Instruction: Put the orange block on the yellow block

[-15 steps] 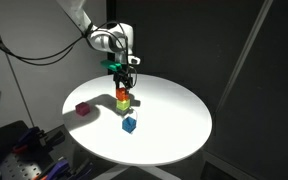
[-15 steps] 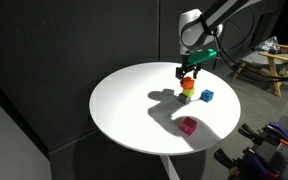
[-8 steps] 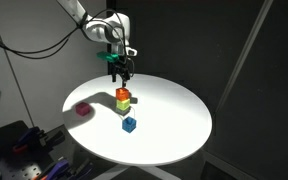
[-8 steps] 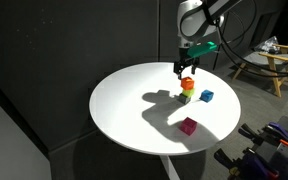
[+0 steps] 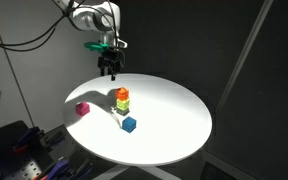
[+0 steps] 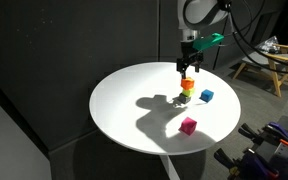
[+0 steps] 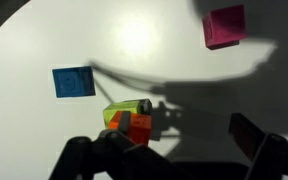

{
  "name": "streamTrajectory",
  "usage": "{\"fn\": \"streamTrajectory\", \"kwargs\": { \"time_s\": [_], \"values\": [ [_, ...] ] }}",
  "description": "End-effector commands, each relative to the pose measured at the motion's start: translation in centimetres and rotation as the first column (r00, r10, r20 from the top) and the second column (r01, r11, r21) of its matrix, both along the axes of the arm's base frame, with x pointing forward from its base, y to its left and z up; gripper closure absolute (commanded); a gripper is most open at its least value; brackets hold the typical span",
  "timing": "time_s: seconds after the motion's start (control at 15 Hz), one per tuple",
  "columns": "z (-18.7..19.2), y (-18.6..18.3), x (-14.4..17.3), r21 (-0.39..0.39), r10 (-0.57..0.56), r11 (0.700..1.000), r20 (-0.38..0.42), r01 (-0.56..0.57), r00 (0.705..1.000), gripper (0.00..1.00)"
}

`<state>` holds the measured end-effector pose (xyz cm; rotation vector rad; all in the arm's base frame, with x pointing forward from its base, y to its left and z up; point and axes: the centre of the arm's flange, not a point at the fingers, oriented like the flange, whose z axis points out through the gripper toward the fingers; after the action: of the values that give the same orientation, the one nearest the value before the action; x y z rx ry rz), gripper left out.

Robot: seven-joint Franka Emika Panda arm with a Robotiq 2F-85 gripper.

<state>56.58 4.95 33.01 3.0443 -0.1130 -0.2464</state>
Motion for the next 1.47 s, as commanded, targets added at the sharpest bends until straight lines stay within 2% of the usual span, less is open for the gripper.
{"fn": "streamTrajectory", "kwargs": {
  "time_s": [0.0,0.33,0.8,1.33,1.4],
  "values": [
    [1.9,0.4,-3.3,0.026,0.040,0.999,-0.010,-0.040,0.999,0.00],
    [3.8,1.1,-6.7,0.035,0.083,0.996,0.013,-0.084,0.996,0.00],
    [7.1,0.9,-9.7,0.025,0.053,0.998,0.069,-0.055,0.996,0.00],
    [8.7,0.9,-10.5,0.069,0.051,0.996,0.096,-0.058,0.994,0.00],
    [8.2,1.1,-9.7,0.045,0.045,0.998,0.099,-0.050,0.994,0.00]
  ]
}}
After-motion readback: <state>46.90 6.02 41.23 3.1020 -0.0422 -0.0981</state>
